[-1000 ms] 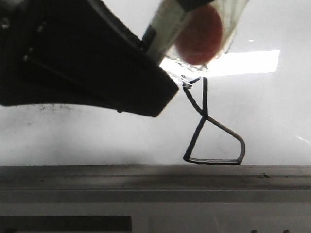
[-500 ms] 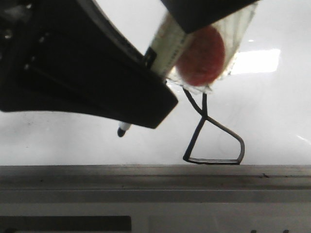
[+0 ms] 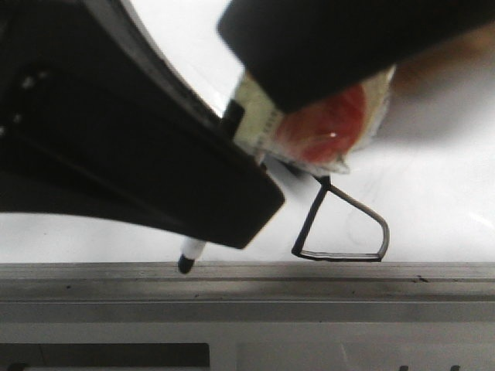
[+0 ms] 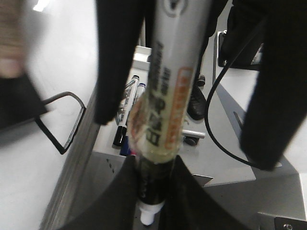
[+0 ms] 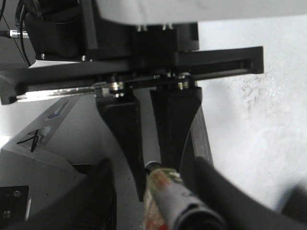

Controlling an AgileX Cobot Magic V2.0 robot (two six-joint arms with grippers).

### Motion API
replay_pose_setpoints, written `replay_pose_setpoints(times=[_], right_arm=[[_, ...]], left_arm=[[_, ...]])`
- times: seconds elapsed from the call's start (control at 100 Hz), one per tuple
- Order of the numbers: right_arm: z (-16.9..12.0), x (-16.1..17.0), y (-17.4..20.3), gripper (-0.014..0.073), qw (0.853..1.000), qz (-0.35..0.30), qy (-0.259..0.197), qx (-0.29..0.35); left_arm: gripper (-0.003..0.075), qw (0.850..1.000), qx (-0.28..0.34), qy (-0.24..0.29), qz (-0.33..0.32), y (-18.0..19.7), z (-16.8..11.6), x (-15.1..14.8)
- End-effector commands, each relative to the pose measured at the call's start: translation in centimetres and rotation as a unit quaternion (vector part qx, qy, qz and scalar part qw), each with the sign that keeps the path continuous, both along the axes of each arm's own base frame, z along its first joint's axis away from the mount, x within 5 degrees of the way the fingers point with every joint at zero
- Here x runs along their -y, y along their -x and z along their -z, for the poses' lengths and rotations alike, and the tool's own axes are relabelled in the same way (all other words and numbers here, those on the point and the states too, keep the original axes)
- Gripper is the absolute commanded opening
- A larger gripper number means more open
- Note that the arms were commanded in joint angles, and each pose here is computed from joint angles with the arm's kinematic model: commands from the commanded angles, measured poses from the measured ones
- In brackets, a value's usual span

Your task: Write number 8 on whiteboard

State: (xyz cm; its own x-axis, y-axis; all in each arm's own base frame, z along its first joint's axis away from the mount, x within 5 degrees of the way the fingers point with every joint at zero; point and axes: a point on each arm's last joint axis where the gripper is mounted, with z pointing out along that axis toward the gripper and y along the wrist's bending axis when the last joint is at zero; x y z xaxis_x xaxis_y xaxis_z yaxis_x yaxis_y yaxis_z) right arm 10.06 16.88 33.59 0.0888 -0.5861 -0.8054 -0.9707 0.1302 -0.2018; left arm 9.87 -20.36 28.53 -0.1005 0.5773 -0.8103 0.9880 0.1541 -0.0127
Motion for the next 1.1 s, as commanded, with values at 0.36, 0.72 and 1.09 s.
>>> replay_pose_setpoints(times=[0.36, 0.72, 1.09], right_arm=[[-6.3, 5.4, 2.8, 0.0234, 0.979, 0.06, -0.143, 0.136], [-8.1, 9.8, 6.1, -0.0063, 0.954, 0.097, -0.206, 0.195], [-7.0, 9.9, 6.2, -0.0063, 0.959, 0.108, -0.206, 0.161]], left_arm=[[-0.002, 0.993, -0.027, 0.087, -0.072, -0.7, -2.2, 0.5], [-0.002, 0.96, -0.055, 0.156, -0.228, -3.9, -3.0, -0.7], [-0.002, 0.919, -0.123, 0.13, -0.35, -8.4, 0.2, -2.3]])
